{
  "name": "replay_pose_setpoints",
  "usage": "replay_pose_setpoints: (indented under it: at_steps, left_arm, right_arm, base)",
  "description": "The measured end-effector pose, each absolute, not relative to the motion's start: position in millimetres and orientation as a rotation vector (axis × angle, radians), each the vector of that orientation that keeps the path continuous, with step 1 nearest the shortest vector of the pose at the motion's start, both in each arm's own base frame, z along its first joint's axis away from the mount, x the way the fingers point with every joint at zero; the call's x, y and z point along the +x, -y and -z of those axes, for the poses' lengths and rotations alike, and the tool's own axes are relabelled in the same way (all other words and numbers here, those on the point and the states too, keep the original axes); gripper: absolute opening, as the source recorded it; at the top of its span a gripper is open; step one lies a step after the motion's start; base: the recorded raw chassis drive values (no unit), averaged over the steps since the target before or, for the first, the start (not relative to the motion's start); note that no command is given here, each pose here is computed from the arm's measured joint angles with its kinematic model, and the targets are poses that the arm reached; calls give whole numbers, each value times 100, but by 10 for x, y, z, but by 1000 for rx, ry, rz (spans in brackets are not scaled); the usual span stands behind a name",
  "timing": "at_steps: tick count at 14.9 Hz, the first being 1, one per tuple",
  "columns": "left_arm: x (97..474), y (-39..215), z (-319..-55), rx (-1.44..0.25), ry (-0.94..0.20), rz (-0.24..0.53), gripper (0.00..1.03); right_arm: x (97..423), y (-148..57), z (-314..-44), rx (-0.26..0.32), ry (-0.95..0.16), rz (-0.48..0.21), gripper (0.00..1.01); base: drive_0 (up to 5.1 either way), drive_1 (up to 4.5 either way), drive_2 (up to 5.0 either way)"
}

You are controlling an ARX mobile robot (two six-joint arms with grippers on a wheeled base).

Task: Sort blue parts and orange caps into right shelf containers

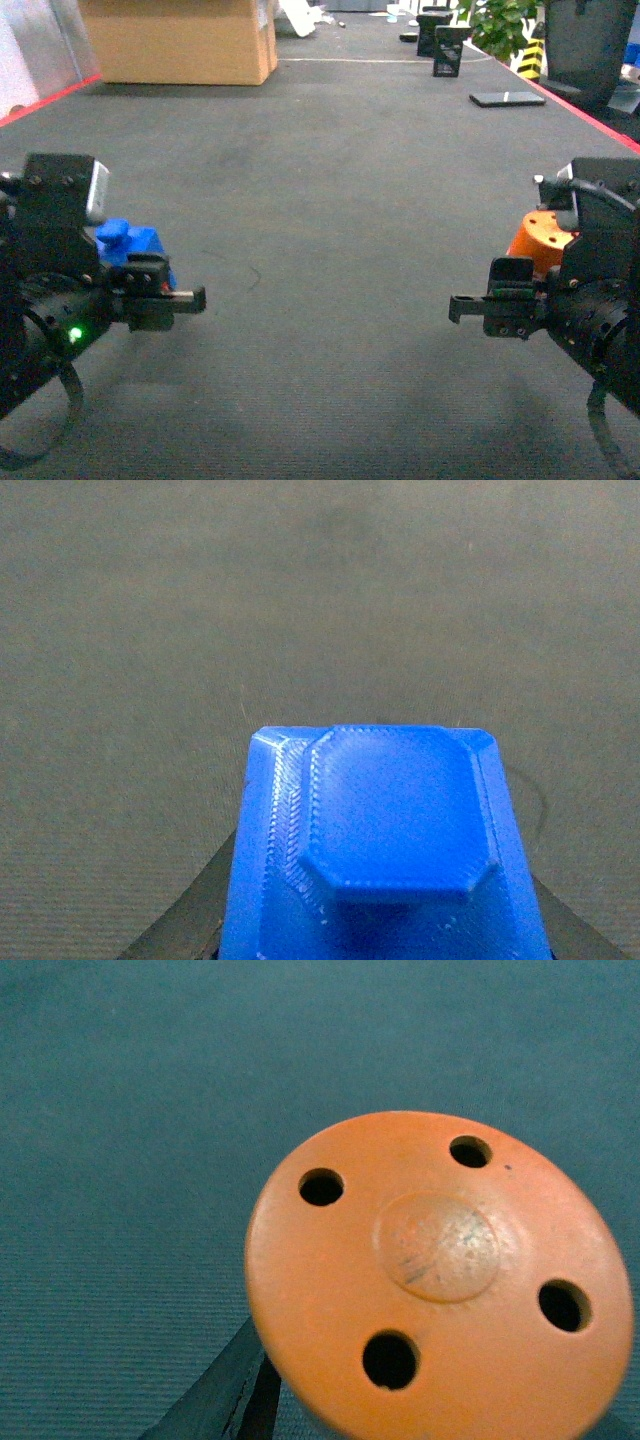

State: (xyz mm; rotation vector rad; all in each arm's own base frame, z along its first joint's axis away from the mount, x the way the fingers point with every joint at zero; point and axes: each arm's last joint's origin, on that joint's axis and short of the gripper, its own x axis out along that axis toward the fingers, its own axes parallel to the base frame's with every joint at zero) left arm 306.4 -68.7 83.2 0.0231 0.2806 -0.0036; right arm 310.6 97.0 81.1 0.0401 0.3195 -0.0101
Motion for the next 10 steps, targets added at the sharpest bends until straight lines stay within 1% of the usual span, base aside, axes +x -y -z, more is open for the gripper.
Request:
replay_pose_setpoints:
  at_steps: [2, 4, 6, 7, 8, 10]
  left_arm:
    - [2918, 650, -1095, -1, -176, -5, 42]
    - [2670, 584, -1316, -13, -101, -16, 42]
    - [2382, 458, -1484, -23, -58, -46, 42]
    - [2214, 374, -1568, -27, -38, -77, 42]
    - [2079, 314, -1622, -30, -28, -101, 42]
    - [1840, 281, -1691, -42, -13, -114, 42]
  right_arm:
    - [2909, -966, -1018, 36, -259, -7, 44]
    - [2642, -888, -1201, 38, -215, 4, 44]
    - [2336, -768, -1360, 38, -195, 19, 44]
    - [2157, -697, -1445, 47, -187, 35, 44]
    - [2019, -658, -1526, 61, -172, 43, 44]
    - [1764, -644, -1696, 85, -112, 37, 44]
  base:
    - [0, 0, 0]
    - [0, 0, 0]
    - [0, 0, 0]
    - [0, 0, 0]
    - [0, 0, 0]
    - [0, 0, 0]
